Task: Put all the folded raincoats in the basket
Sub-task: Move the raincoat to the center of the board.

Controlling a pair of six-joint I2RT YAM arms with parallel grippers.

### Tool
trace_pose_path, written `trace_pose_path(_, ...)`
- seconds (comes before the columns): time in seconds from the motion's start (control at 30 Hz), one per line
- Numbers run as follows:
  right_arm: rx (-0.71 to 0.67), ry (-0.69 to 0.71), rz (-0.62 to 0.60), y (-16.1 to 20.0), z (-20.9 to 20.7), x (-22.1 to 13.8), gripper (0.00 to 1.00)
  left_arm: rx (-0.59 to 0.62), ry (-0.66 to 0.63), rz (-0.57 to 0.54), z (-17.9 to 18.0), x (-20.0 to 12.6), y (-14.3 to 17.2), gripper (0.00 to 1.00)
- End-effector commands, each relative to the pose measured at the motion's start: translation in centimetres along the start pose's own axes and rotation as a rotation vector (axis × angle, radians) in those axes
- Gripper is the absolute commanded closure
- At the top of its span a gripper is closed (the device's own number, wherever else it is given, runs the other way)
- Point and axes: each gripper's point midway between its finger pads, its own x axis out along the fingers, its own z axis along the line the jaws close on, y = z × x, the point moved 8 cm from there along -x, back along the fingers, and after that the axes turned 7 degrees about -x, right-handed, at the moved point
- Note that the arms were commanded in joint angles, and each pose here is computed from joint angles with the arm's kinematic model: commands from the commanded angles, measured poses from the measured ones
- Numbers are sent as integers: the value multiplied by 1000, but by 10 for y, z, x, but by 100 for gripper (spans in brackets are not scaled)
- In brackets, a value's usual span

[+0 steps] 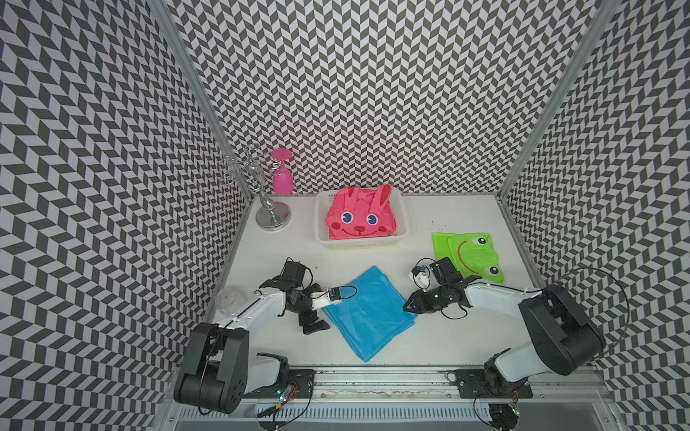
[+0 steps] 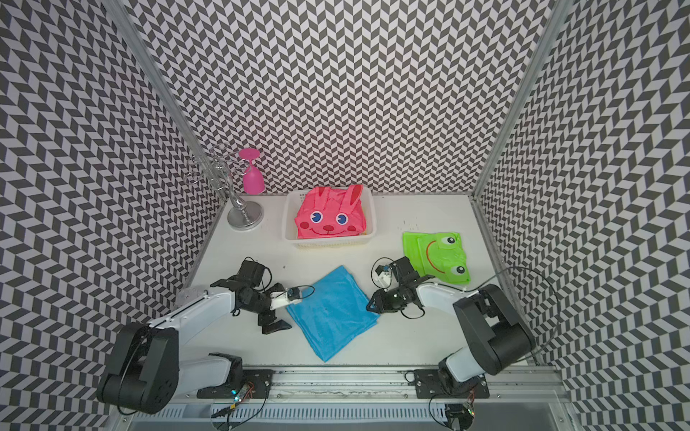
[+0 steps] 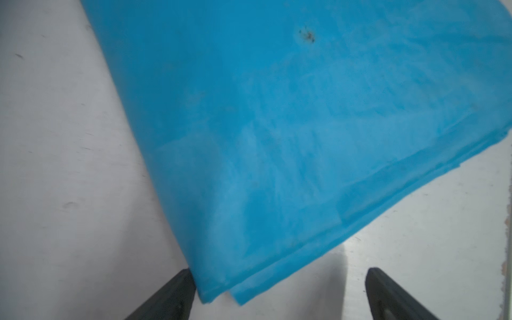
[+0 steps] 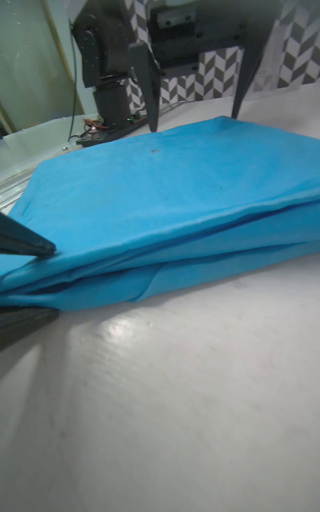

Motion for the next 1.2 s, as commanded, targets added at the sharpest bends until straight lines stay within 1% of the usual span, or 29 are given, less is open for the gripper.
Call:
trace_pose_path(0.0, 3, -105, 75, 17, 10, 6, 69, 10, -192, 31, 21, 3, -2, 1)
trace_pose_path(0.07, 0, -144, 89, 22, 14, 5, 69, -3, -281, 25, 35, 1, -7, 1)
trace_pose_path(0.1, -1, -164, 97, 25, 16, 5, 66, -6, -312, 11, 42, -1, -12, 1)
trace_pose_path(0.13, -3, -177, 106, 28, 19, 5, 63, -6, -340, -3, 47, -3, -15, 0)
trace_pose_path(0.3, -2, -234, 129, 39, 27, 17, 58, -2, -444, -80, 71, -8, -34, 1)
trace_pose_path(0.4, -3, -239, 119, 40, 27, 25, 54, 9, -409, -98, 73, -10, -40, 1)
trace_pose_path(0.47, 3, -242, 90, 36, 28, 27, 53, 10, -357, -107, 67, -12, -39, 0)
trace_pose_path(0.53, 13, -251, 50, 33, 30, 28, 48, 3, -284, -120, 59, -16, -35, 0)
trace_pose_path(0.6, 34, -248, 19, 33, 30, 28, 47, -35, -233, -125, 54, -22, -29, 0)
trace_pose_path(0.7, 59, -235, -31, 32, 30, 25, 48, -151, -193, -115, 55, -35, -16, 0)
trace_pose_path(0.77, 78, -237, -58, 32, 30, 23, 53, -237, -145, -107, 52, -41, -10, 1)
trace_pose_path(0.83, 85, -253, -77, 32, 33, 23, 58, -287, -56, -117, 42, -41, -7, 2)
trace_pose_path(0.9, 66, -262, -79, 31, 35, 26, 58, -305, 17, -162, 31, -37, -9, 3)
trace_pose_path(0.93, 54, -268, -79, 31, 36, 28, 58, -316, 32, -167, 28, -32, -10, 5)
trace_pose_path(1.0, 22, -283, -88, 32, 40, 31, 58, -308, 38, -110, 23, -20, -13, 8)
trace_pose_path(1.03, 110, -287, -88, 30, 42, 33, 74, -300, 38, -83, 20, -14, -13, 8)
trace_pose_path(1.1, 106, -304, -85, 30, 48, 37, 81, -289, 38, -48, 19, -7, -14, 9)
trace_pose_path(1.17, 96, -307, -98, 30, 53, 37, 95, -299, 44, -25, 20, -4, -14, 13)
